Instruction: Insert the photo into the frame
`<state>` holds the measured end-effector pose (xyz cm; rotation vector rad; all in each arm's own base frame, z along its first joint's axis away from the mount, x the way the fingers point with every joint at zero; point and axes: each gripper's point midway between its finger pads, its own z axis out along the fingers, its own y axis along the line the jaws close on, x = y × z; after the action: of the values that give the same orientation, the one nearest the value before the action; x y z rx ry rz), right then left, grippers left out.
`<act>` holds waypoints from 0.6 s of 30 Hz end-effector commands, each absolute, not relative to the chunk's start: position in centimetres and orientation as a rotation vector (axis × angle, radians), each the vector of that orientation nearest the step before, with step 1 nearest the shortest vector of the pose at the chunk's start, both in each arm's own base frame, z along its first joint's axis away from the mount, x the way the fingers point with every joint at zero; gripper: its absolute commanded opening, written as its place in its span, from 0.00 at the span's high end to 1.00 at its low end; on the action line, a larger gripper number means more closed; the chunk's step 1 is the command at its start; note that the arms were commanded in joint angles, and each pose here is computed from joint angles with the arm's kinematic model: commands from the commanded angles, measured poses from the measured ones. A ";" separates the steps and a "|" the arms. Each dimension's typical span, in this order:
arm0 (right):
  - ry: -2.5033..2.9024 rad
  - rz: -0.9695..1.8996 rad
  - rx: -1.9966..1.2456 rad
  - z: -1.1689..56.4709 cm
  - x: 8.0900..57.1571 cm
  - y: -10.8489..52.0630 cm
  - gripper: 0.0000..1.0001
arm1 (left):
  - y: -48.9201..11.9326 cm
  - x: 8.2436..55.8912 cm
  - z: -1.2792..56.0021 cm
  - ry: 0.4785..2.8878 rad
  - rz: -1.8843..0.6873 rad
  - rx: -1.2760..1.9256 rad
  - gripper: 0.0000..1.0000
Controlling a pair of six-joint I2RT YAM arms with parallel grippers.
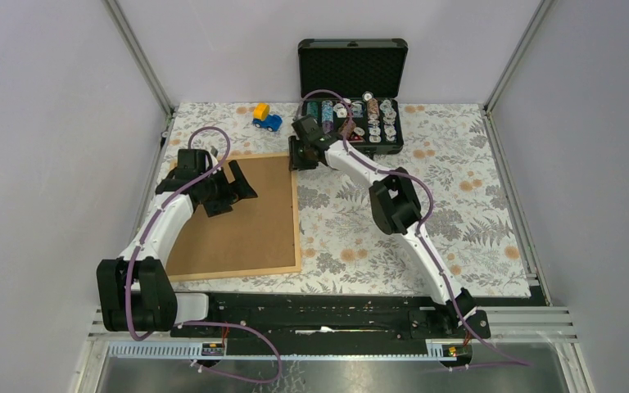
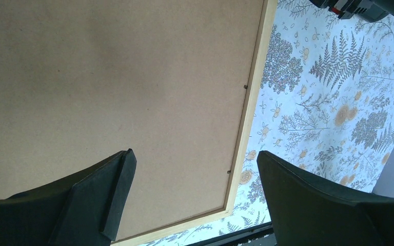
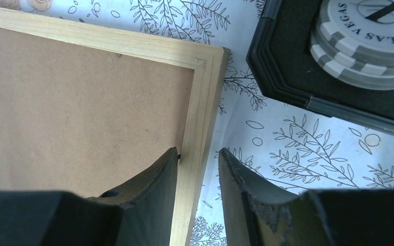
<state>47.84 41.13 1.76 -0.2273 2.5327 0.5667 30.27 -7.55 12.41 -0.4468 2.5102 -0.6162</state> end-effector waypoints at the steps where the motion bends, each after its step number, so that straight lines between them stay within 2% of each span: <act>1: 2.745 0.160 -0.345 -5.7 43.0 36.9 0.59 | -7.4 31.4 15.2 2.426 -0.603 -0.387 0.01; 15: 2.741 -0.112 -0.465 -8.4 41.5 36.5 0.60 | -7.1 31.0 16.1 2.426 -0.581 -0.388 0.01; 17: 2.751 -0.056 -0.503 -8.4 41.2 37.3 0.57 | -6.9 30.8 16.3 2.427 -0.567 -0.392 0.01; 18: 2.768 0.021 -0.518 -8.3 40.8 38.1 0.52 | -6.8 30.6 16.4 2.429 -0.555 -0.393 0.01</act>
<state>47.54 41.71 1.52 -0.3021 2.4720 0.2314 29.91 -7.36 13.57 -0.4334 2.5056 -0.6000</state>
